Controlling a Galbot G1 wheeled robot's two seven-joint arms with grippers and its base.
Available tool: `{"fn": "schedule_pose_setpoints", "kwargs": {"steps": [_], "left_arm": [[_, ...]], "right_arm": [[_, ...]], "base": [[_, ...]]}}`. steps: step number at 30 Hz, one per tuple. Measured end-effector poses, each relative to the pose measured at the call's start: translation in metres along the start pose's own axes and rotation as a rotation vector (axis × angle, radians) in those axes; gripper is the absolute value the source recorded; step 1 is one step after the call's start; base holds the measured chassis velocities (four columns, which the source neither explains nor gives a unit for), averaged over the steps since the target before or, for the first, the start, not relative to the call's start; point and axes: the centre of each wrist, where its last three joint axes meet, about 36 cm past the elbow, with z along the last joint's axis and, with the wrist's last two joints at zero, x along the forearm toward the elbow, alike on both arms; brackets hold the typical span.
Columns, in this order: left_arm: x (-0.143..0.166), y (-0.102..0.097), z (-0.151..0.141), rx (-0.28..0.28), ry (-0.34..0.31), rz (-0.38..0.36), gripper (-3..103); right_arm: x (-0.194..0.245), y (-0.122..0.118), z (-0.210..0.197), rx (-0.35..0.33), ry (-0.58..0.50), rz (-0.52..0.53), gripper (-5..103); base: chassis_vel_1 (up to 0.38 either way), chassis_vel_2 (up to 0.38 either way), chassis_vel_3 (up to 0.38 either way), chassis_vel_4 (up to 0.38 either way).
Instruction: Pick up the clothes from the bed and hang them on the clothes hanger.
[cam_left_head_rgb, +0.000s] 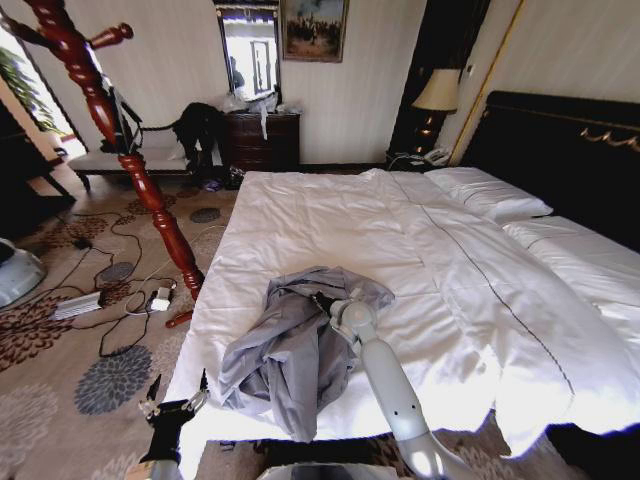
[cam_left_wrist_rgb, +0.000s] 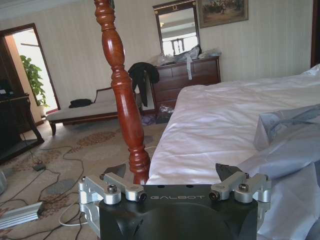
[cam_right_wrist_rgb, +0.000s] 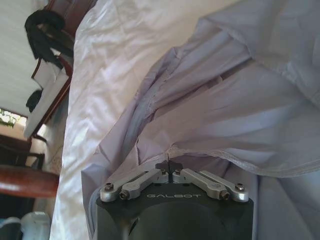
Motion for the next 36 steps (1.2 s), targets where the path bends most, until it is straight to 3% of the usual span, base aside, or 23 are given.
{"fn": "schedule_pose_setpoints", "kwargs": {"steps": [3,5,8,10,14,22,30,36], "left_arm": [[-0.002,0.001,-0.001,0.004,-0.004,-0.002,100],[-0.003,0.001,-0.002,0.004,-0.004,-0.001,100],[-0.007,-0.002,-0.003,0.007,-0.009,0.019,100],[-0.007,-0.003,-0.003,0.008,-0.010,0.023,100],[-0.013,-0.006,-0.011,0.012,-0.019,0.044,100],[-0.023,-0.005,-0.016,0.017,0.004,0.128,100],[-0.061,-0.002,-0.047,0.079,0.055,0.269,100],[-0.100,-0.002,-0.068,0.079,0.037,0.383,100]], "right_arm": [[0.042,-0.007,-0.006,0.083,-0.007,-0.008,0],[0.051,-0.010,-0.008,0.098,-0.006,-0.005,0],[0.108,-0.034,-0.024,0.194,-0.012,0.045,0],[0.122,-0.039,-0.027,0.221,-0.013,0.059,0],[0.180,-0.064,-0.029,0.344,0.014,0.121,0],[0.215,-0.091,-0.036,0.404,0.012,0.211,0],[0.225,-0.103,-0.037,0.428,-0.016,0.259,0],[0.227,-0.108,-0.038,0.424,-0.025,0.271,0]], "base": [[0.000,0.000,0.000,0.000],[0.000,0.000,0.000,0.000],[0.000,0.000,0.000,0.000],[0.000,0.000,0.000,0.000],[0.000,0.000,0.000,0.000],[0.000,0.000,0.000,0.000],[0.000,0.000,0.000,0.000],[0.000,0.000,0.000,0.000]]}}
